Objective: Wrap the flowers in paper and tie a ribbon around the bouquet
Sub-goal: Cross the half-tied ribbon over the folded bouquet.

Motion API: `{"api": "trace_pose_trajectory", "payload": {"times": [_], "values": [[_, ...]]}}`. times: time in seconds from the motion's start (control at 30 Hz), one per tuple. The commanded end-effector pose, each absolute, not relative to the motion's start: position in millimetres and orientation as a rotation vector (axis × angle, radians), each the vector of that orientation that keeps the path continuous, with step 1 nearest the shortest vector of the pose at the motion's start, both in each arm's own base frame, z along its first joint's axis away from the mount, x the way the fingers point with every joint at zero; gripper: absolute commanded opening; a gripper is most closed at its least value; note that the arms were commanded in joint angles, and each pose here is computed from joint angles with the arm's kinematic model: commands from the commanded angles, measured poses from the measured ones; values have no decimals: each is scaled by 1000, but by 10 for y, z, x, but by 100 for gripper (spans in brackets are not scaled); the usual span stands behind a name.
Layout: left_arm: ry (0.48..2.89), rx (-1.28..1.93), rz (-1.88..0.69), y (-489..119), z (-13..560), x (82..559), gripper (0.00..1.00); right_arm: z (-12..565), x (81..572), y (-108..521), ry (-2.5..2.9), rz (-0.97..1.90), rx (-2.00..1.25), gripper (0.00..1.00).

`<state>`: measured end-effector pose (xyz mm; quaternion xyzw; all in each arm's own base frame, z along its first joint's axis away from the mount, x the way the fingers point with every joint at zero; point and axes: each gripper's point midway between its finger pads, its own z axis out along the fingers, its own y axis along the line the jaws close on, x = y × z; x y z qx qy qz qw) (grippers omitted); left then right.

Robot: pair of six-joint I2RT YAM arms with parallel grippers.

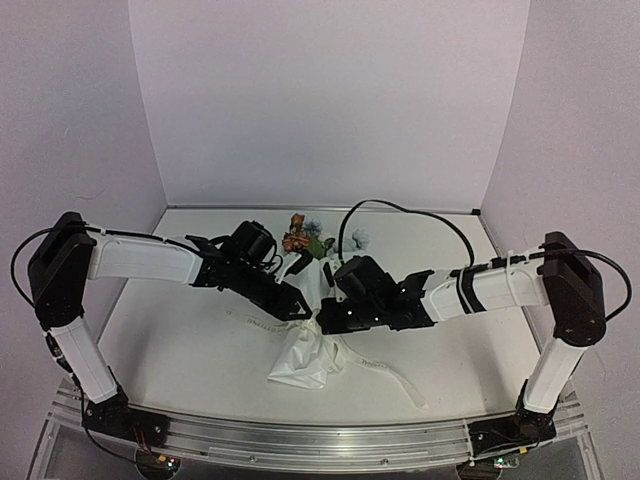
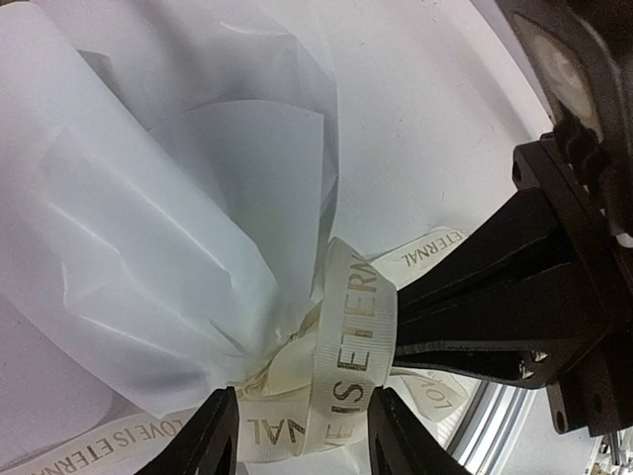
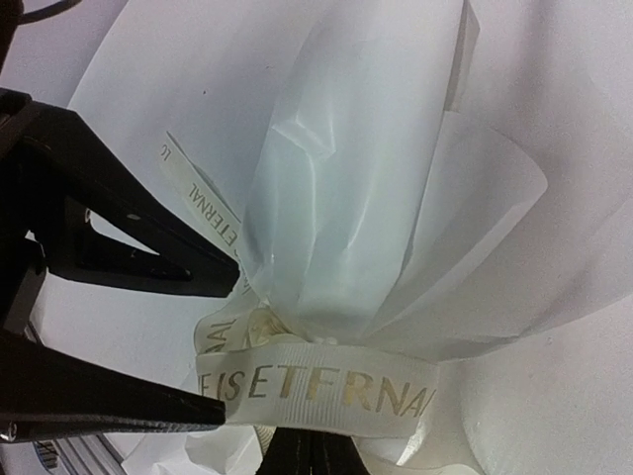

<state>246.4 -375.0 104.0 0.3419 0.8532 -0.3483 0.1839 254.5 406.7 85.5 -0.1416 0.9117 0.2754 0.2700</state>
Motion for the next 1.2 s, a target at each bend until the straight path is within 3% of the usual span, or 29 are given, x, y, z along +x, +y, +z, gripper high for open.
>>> {"api": "trace_pose_trajectory", "payload": {"times": [0.0,0.13,0.4,0.67,0.7,0.83,0.93,1.03,1.17], "values": [[2335,1019,-990,-3909,1192,2490,48,960,2605,4066,2402,779,-318,2],[2343,1020,-971,-3944,1152,2530,45,944,2625,4057,2400,810,-285,2],[2327,1017,-969,-3993,1229,2575,13,913,2670,3994,2391,874,-205,2],[2274,1025,-1005,-3980,1370,2517,0,857,2785,3997,2379,987,-64,1],[2278,1025,-1005,-3980,1362,2516,3,855,2802,4002,2373,1001,-49,1],[2282,1010,-983,-3955,1398,2529,37,866,2812,4021,2363,1037,-23,1],[2282,1023,-938,-3960,1402,2523,49,878,2805,4029,2359,1056,-14,1],[2303,1019,-893,-3979,1349,2548,53,871,2800,4035,2354,1073,-3,1],[2320,998,-837,-3988,1305,2643,50,865,2803,4063,2343,1114,22,1]]}}
